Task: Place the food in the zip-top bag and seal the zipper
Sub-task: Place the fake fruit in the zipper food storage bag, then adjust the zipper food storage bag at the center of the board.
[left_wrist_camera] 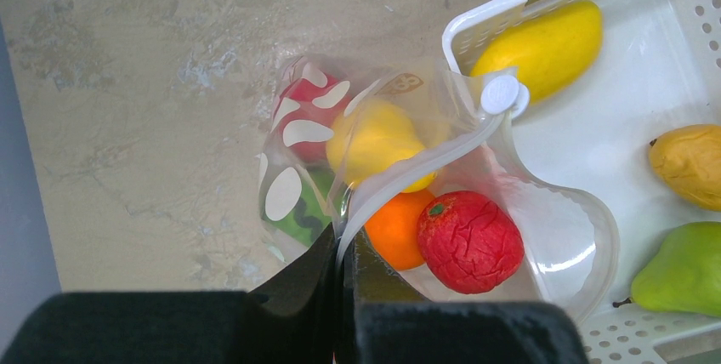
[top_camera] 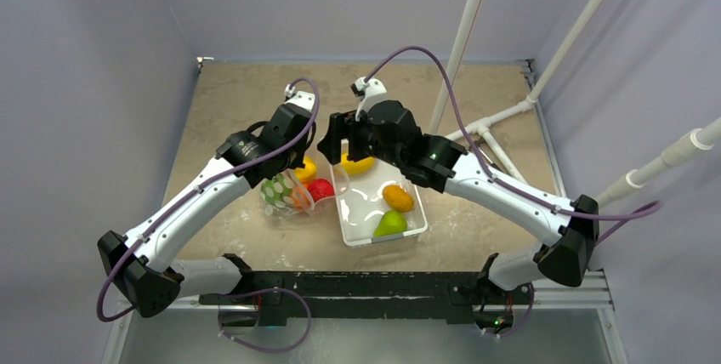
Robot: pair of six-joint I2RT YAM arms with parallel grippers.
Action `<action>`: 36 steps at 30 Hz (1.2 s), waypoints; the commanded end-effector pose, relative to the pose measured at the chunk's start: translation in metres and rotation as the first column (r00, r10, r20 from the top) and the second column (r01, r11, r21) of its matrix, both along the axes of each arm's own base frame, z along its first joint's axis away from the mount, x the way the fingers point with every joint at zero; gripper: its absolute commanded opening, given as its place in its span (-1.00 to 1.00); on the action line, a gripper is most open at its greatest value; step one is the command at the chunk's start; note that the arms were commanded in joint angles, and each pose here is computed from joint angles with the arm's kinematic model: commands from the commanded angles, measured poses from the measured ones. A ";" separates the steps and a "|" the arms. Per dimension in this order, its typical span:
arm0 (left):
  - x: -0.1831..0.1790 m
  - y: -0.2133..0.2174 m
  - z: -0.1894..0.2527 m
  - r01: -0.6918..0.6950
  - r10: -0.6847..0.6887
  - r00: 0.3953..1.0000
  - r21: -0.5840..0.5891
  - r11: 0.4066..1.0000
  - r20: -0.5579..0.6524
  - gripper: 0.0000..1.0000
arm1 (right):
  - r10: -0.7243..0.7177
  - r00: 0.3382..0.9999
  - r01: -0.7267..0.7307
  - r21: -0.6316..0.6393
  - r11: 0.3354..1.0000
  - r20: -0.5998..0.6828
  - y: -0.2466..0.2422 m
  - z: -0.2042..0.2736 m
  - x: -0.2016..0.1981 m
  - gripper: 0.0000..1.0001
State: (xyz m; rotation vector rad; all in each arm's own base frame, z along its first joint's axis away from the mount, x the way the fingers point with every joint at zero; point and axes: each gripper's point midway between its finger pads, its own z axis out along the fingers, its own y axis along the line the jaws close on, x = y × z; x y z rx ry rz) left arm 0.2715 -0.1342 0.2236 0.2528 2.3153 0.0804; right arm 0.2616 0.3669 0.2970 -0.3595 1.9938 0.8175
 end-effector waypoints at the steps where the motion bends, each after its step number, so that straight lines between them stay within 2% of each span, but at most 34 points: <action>1: 0.007 -0.005 0.014 0.002 0.000 0.999 -0.029 1.000 0.041 -1.00 | -0.068 0.998 0.068 -0.004 0.998 -0.004 -0.023 0.001 -0.003 0.64; 10: 0.008 -0.005 0.018 0.001 0.000 0.999 -0.030 1.000 0.048 -1.00 | -0.044 0.994 0.041 -0.031 0.999 -0.102 -0.030 -0.043 -0.019 0.59; 19: 0.007 -0.006 0.017 0.002 0.000 0.999 -0.036 0.999 0.044 -1.00 | 0.011 0.983 -0.013 -0.012 1.000 -0.181 -0.014 -0.082 -0.027 0.49; 36: 0.002 -0.001 0.019 -0.006 0.007 0.999 -0.037 0.999 0.048 -1.00 | -0.014 0.980 0.007 -0.031 0.999 -0.200 0.008 -0.127 0.000 0.24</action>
